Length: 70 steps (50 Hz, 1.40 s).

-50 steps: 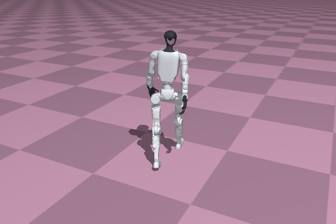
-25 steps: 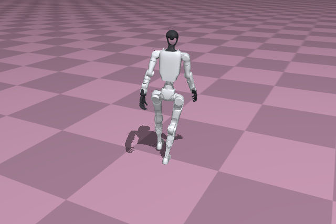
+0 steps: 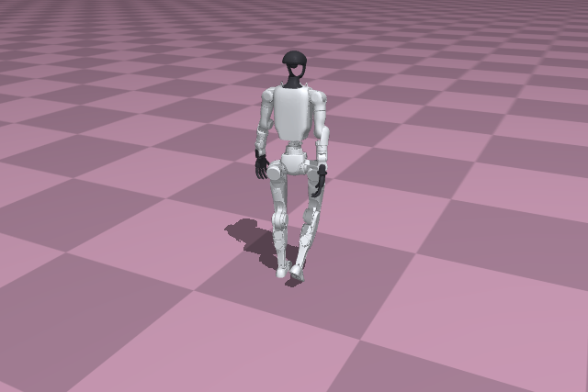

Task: Walk run

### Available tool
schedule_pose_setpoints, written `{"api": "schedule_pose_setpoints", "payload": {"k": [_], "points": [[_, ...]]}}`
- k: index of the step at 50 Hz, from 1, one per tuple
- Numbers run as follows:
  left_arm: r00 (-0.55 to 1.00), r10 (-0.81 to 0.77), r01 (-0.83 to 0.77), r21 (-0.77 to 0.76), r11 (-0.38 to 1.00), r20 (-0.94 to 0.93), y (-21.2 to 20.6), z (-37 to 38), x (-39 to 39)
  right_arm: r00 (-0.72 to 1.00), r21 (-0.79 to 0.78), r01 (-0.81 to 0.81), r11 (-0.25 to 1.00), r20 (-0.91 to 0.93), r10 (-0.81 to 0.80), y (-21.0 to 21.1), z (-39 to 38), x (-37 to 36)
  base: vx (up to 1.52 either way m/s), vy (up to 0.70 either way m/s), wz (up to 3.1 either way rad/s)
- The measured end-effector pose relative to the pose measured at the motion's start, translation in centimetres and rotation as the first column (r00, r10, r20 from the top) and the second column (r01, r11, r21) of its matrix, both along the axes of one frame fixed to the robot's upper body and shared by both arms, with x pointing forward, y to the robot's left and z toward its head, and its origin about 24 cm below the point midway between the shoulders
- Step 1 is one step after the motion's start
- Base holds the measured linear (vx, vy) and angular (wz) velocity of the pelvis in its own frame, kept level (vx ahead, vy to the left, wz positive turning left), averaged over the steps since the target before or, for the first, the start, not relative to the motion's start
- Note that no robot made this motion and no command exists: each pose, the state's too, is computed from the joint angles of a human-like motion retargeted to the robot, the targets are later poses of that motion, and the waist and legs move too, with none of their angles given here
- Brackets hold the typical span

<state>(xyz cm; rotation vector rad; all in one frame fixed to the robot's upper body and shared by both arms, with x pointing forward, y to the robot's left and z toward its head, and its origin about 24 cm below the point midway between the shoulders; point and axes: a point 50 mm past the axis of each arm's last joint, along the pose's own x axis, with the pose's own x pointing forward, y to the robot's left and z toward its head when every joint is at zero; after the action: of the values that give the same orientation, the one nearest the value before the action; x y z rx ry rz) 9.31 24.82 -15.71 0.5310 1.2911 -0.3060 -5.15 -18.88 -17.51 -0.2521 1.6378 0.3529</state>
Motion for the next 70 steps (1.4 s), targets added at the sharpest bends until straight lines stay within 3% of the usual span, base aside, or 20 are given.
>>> {"api": "schedule_pose_setpoints", "payload": {"k": [8, 14, 22, 29, 35, 40, 47, 52, 56, 60, 65, 70], "points": [[0.873, -0.070, 0.082, -0.005, 0.997, 0.483, -0.6, 5.5, 12.9, 0.967, 0.032, 0.170, 0.985, -0.198, -0.160, 1.5, 1.0, -4.8, 0.62, -0.14, -0.18], [0.830, -0.028, 0.055, -0.032, 0.998, 0.558, -0.9, 6.7, 14.8, 0.971, 0.058, 0.163, 0.985, -0.184, -0.150, 1.4, 0.8, -4.1, 0.72, -0.16, -0.36], [0.939, -0.196, 0.185, 0.063, 0.981, 0.282, -1.9, 2.2, 7.9, 0.987, 0.027, 0.157, 0.987, -0.039, -0.156, 0.5, 0.1, -0.5, 0.78, -0.14, 0.54], [1.000, -0.009, 0.009, 0.032, 0.999, -0.021, -2.0, -1.3, -5.3, 0.996, 0.060, 0.024, 0.998, 0.081, -0.029, -0.4, -0.3, 5.5, 0.75, -0.31, -1.35], [0.918, 0.153, -0.127, 0.096, 0.987, -0.366, -1.6, -0.4, -18.1, 0.911, -0.017, -0.056, 0.998, 0.407, 0.058, -0.5, 0.6, 14.2, 0.63, -0.40, -2.07], [0.791, 0.189, -0.219, 0.019, 0.976, -0.581, -4.3, 1.3, -24.8, 0.773, -0.080, 0.005, 0.997, 0.633, 0.047, -1.0, 3.1, 21.5, 0.57, -0.05, -1.75], [0.773, 0.090, -0.141, -0.033, 0.989, -0.628, -4.5, 2.0, -26.4, 0.645, -0.190, 0.055, 0.980, 0.756, 0.110, -2.6, 4.8, 23.7, 0.71, -0.06, -0.70], [0.795, 0.176, -0.193, 0.033, 0.981, -0.581, -3.0, 1.6, -24.9, 0.757, -0.228, 0.001, 0.974, 0.636, 0.149, -3.0, 2.7, 19.3, 0.87, -0.09, -0.34], [0.800, 0.318, -0.329, 0.071, 0.942, -0.508, -2.0, 1.0, -23.1, 0.927, -0.165, -0.064, 0.984, 0.355, 0.120, -2.0, 0.3, 12.0, 1.03, -0.10, -0.97], [0.826, 0.398, -0.406, 0.069, 0.911, -0.398, 0.1, 0.1, -17.9, 0.993, -0.051, -0.060, 0.997, 0.098, 0.065, 0.6, -0.4, 5.8, 0.89, -0.42, -0.61], [0.924, 0.343, -0.351, -0.022, 0.936, -0.171, -0.7, -1.2, -8.7, 0.995, 0.083, -0.025, 0.996, -0.089, 0.033, 1.6, 0.0, 0.8, 0.74, 0.07, -0.04], [0.962, 0.219, -0.190, -0.178, 0.965, 0.162, -3.1, -0.3, 1.5, 0.997, 0.000, 0.013, 1.000, -0.074, -0.012, 0.9, 0.2, -1.7, 0.72, 0.17, 1.26]]}}
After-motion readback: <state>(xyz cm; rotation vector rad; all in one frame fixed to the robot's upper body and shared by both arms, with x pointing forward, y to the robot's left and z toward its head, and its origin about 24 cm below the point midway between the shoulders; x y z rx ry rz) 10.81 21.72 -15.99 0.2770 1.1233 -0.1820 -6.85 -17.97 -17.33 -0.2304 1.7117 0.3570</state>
